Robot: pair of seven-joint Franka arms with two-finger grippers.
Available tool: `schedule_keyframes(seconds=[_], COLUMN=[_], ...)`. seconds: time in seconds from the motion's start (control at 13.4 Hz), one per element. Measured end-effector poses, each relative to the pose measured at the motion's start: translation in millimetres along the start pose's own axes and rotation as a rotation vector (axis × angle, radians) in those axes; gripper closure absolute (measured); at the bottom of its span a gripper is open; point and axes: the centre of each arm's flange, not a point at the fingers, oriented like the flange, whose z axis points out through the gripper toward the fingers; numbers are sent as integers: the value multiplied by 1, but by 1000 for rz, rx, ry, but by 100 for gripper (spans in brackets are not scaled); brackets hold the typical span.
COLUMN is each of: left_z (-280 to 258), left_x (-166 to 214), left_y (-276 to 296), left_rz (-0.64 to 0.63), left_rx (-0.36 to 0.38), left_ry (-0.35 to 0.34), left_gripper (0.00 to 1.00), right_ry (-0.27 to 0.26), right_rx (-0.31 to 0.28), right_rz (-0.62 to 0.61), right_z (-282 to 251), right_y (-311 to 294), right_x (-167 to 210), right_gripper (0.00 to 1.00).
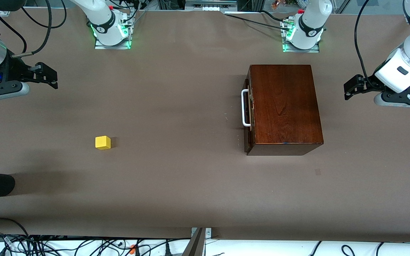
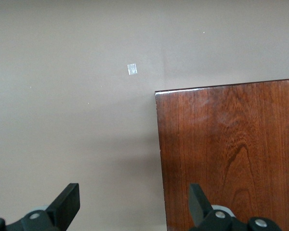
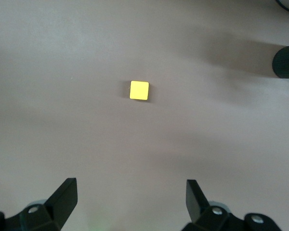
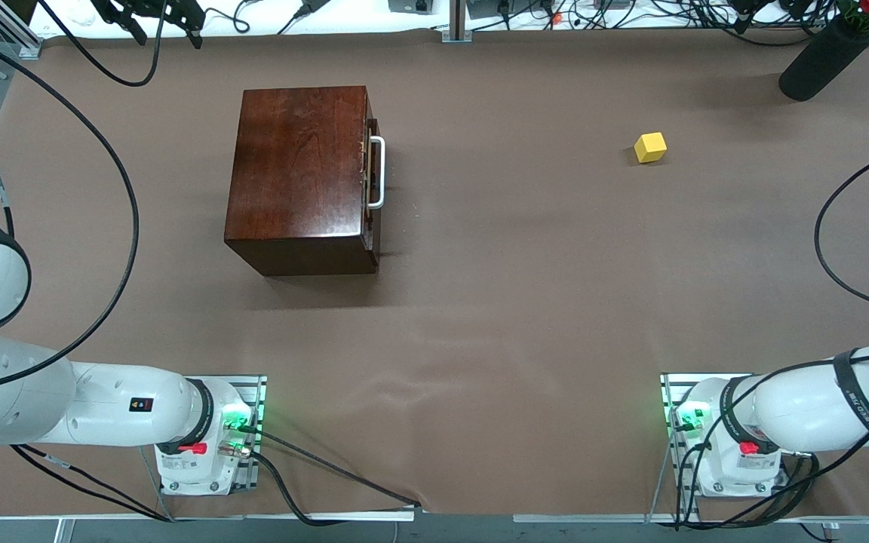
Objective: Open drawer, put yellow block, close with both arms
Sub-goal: 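Move the left gripper toward the metal handle of the wooden box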
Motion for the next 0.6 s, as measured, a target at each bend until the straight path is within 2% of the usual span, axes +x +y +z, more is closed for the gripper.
schedule_keyframes(seconds=[0.3,0.6], left_z=[1,16], left_x=[-2,-8], left_y=[22,92], left_rz=[40,166], left_rx=[0,1], left_ry=[-14,-66], left_gripper=[0,0], right_ry=[0,0], right_rx=[0,0], right_rz=[1,1], right_z=[0,0], right_y=[0,1], right_x=[0,0], right_gripper=[0,0])
